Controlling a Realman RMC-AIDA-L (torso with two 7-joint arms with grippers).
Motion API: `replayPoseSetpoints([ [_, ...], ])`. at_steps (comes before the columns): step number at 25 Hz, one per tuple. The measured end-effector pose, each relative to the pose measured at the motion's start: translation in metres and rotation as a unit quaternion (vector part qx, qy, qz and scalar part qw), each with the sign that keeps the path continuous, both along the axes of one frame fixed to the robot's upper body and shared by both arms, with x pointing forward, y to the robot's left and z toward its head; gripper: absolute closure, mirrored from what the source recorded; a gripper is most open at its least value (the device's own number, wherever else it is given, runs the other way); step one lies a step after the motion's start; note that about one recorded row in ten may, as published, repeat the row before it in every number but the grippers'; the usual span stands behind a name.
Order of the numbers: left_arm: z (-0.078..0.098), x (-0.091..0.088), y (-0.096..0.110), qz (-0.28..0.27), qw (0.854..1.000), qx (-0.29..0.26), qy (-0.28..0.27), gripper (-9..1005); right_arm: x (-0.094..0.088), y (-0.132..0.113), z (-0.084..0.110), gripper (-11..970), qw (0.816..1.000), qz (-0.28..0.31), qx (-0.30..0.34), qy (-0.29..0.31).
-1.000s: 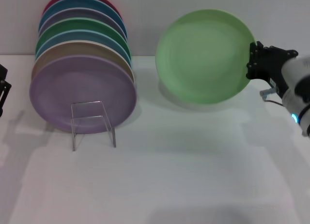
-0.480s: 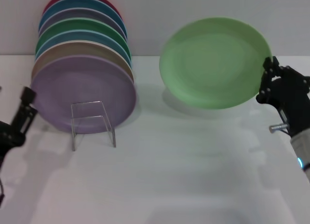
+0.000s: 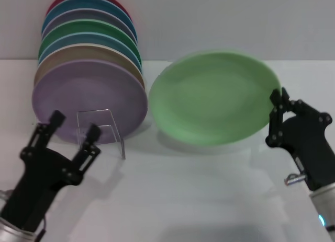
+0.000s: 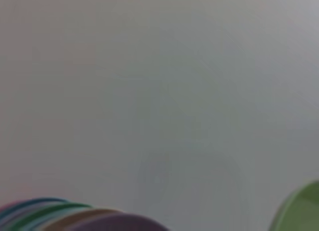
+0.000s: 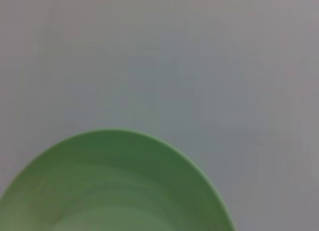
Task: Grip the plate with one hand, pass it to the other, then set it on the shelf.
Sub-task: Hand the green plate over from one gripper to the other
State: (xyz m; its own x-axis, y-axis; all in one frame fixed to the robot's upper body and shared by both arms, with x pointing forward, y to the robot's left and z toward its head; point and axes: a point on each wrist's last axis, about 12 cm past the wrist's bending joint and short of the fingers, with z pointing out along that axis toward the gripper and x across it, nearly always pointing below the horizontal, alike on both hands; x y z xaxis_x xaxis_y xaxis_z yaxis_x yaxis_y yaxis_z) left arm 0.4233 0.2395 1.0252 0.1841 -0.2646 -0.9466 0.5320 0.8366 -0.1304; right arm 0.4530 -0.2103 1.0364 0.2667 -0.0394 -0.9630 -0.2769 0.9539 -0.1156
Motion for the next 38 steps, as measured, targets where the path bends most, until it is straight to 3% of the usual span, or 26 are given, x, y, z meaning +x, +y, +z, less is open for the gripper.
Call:
replayPoseSetpoints([
  [11, -0.007, 0.007, -0.025, -0.059, 0.997, 0.04, 0.026, 182, -0.024, 0.005, -0.008, 941, 1.0, -0.003, -0.01, 0.003],
  [28, -0.014, 0.016, -0.041, -0.055, 0.994, 0.083, 0.054, 183, -0.051, 0.02, -0.012, 941, 0.997, -0.048, -0.058, 0.003],
  [38, -0.013, 0.023, -0.044, -0.058, 0.993, 0.09, 0.056, 183, -0.057, 0.024, -0.012, 941, 0.996, -0.047, -0.078, -0.001],
])
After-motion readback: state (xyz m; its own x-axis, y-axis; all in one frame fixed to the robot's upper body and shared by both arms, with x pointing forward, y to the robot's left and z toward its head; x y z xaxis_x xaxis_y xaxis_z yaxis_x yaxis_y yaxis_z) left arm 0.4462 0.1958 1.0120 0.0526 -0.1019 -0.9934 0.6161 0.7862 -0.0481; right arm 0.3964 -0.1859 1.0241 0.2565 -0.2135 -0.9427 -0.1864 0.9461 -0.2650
